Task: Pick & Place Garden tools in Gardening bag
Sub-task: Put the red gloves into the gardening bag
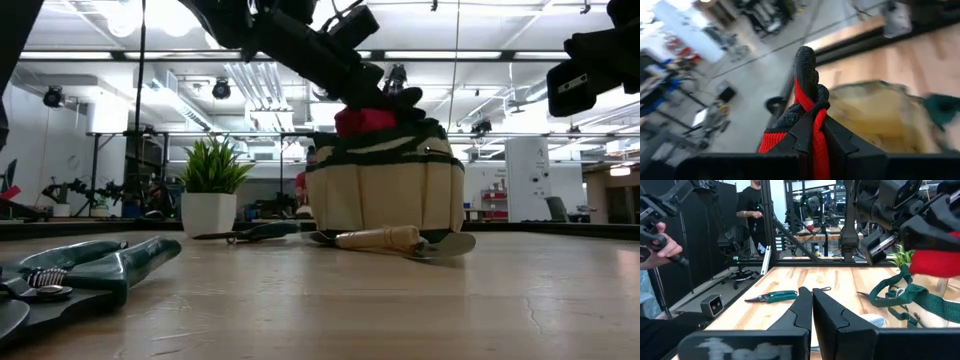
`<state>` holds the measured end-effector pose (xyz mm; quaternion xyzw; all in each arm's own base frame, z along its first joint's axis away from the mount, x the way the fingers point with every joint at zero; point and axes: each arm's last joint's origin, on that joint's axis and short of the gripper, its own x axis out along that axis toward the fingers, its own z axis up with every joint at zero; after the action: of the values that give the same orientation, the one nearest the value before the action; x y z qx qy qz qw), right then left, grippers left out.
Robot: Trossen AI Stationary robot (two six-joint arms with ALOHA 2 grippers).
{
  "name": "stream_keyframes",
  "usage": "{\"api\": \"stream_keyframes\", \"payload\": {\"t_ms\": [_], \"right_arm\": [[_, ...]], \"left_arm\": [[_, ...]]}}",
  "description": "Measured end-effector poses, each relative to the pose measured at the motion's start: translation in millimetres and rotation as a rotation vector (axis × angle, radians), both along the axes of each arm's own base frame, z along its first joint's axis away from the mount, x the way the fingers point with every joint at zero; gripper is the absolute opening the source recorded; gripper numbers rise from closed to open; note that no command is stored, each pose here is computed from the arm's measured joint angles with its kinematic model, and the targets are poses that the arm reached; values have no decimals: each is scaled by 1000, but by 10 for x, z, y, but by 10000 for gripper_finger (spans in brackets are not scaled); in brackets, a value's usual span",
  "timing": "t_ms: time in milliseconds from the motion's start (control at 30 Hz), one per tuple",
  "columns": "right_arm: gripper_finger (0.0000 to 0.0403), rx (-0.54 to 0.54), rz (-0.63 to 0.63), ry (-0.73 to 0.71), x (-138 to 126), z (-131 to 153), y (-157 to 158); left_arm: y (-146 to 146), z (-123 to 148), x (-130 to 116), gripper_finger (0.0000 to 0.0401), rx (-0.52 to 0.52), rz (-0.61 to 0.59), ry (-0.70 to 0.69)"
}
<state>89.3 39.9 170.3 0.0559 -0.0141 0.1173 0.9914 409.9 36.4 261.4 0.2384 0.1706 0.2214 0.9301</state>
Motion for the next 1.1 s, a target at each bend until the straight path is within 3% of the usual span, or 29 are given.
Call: {"api": "stream_keyframes", "payload": {"t_ms": [267, 500, 1100], "right_arm": [[8, 0, 0, 0, 0, 0, 0], [8, 0, 0, 0, 0, 0, 0], [8, 0, 0, 0, 0, 0, 0]], "left_arm": [[46, 4, -12, 30, 4, 60, -26], [19, -19, -2, 30, -93, -23, -55], [49, -39, -9, 30, -103, -16, -40]]}}
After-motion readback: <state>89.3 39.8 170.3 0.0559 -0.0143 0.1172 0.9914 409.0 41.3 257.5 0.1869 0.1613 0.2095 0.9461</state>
